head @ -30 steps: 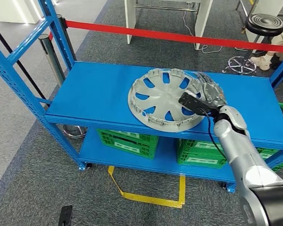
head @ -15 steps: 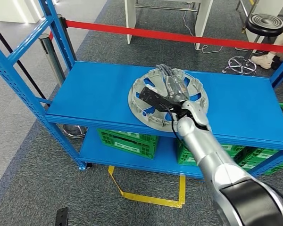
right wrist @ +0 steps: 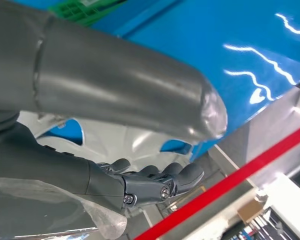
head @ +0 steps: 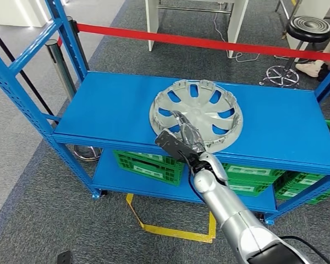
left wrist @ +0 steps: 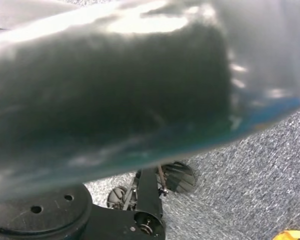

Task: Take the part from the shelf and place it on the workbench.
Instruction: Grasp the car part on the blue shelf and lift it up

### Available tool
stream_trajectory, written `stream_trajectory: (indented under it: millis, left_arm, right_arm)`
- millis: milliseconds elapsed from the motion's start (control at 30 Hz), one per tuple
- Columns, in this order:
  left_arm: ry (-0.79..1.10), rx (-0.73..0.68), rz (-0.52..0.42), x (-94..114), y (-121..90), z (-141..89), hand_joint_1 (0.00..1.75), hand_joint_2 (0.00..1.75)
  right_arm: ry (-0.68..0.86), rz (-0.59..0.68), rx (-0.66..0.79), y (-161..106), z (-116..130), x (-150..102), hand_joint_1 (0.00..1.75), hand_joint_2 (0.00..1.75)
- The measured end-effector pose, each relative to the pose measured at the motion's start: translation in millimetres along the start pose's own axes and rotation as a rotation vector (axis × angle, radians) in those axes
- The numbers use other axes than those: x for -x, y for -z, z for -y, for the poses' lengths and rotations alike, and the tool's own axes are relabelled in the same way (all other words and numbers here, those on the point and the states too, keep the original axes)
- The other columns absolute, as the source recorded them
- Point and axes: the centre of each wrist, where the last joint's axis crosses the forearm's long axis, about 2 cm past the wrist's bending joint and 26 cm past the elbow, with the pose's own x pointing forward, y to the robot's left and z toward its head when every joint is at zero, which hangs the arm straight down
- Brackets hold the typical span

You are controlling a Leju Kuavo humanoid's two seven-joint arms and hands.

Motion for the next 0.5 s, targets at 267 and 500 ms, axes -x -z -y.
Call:
stream_trajectory:
  millis: [267, 500]
  left_arm:
    - [-0.119, -0.040, 0.001, 0, 1, -3, 0.00, 0.00]
    - [-0.192, -0.045, -0.011, 1, 2, -8, 0.00, 0.00]
  right_arm:
    - [-0.136, -0.080, -0.001, -4, -11, 10, 0.00, 1.75]
    - [-0.201, -0.151, -0.062, -11, -15, 33, 0.00, 1.75]
